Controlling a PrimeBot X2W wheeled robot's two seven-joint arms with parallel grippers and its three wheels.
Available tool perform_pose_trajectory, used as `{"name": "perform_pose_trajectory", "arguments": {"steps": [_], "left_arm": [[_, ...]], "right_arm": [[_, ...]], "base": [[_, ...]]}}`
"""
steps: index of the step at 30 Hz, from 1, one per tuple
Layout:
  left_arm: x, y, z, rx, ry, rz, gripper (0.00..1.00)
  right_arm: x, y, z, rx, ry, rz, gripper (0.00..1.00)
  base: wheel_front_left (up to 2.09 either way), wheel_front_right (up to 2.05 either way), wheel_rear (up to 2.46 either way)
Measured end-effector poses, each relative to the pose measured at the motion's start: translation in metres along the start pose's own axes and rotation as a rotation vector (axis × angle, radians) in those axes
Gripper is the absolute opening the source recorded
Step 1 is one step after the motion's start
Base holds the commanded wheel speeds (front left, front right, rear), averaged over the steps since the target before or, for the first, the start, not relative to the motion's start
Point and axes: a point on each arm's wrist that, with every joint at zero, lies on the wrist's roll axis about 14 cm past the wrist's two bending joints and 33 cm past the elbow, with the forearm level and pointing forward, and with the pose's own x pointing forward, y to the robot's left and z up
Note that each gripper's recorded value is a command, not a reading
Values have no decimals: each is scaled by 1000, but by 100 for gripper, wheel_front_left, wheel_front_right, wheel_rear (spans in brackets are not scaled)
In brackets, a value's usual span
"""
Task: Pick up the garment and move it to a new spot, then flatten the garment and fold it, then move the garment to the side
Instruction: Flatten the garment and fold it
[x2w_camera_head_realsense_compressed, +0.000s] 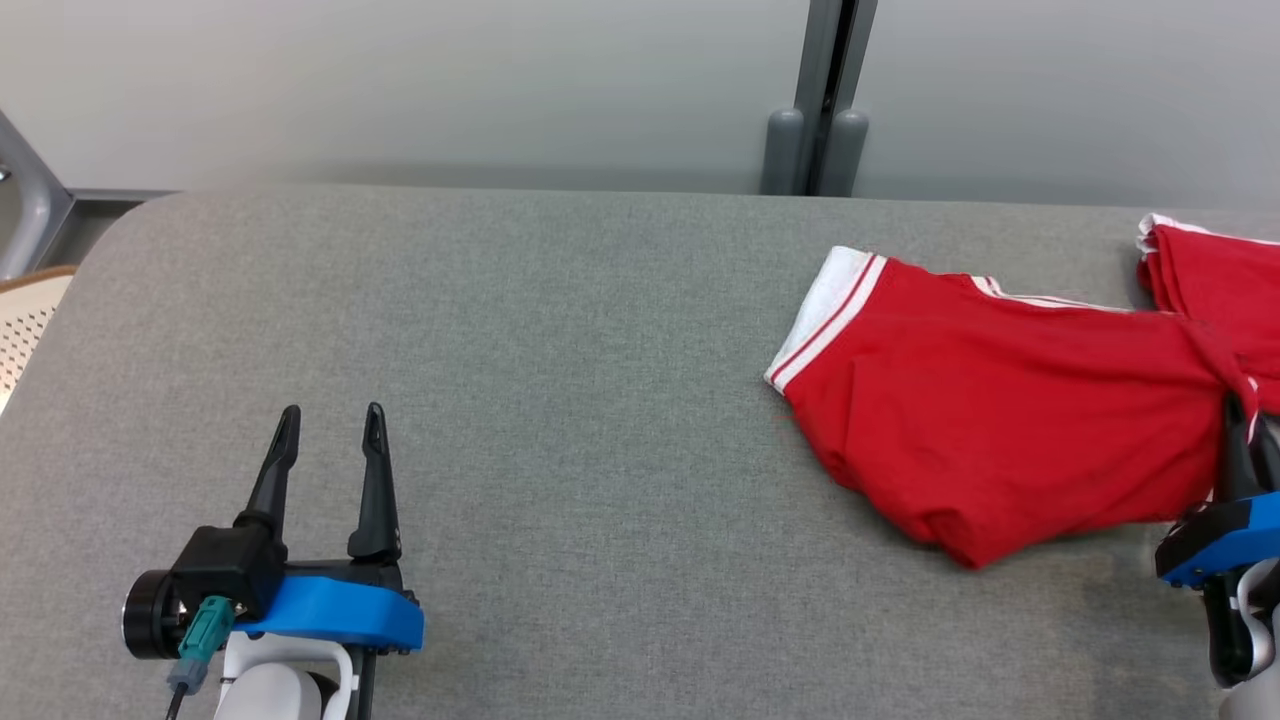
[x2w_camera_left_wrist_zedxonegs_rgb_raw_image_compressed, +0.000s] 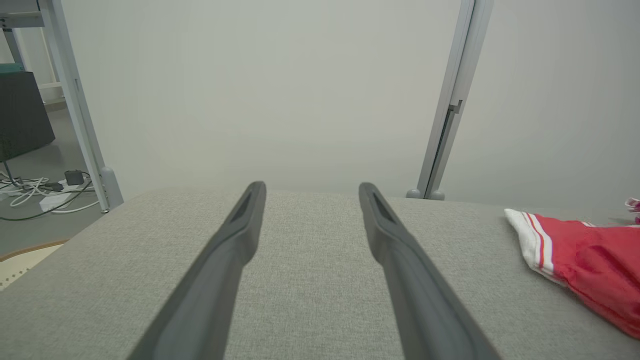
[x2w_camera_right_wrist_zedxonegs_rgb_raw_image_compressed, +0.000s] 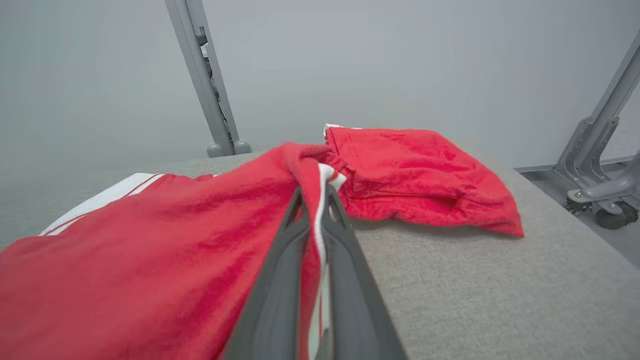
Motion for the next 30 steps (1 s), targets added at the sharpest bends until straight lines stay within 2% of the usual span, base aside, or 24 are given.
{"name": "perform_pose_trajectory", "arguments": {"steps": [3, 7, 13, 14, 21, 30], "left_arm": [[-3, -1, 2, -2, -4, -5, 100], [-7, -1, 4, -4, -11, -3, 100], [-13, 3, 12, -5, -32, 7, 100], [-16, 5, 12, -3, -33, 15, 100], [-29, 17, 14, -4, -39, 54, 100], [-38, 30, 10, -11, -25, 105, 100]], "right_arm": [[-2, 3, 21, -26, -64, 16, 0], [-3, 33, 42, -36, -135, 91, 0], [-11, 122, 68, -34, -208, 308, 0], [-18, 155, 71, -44, -215, 400, 0], [-60, 262, 53, -76, -167, 720, 0], [-137, 342, -11, -102, 1, 1060, 0]], "base": [[0, 0, 0], [0, 0, 0], [0, 0, 0], [0, 0, 0], [0, 0, 0], [0, 0, 0]]}}
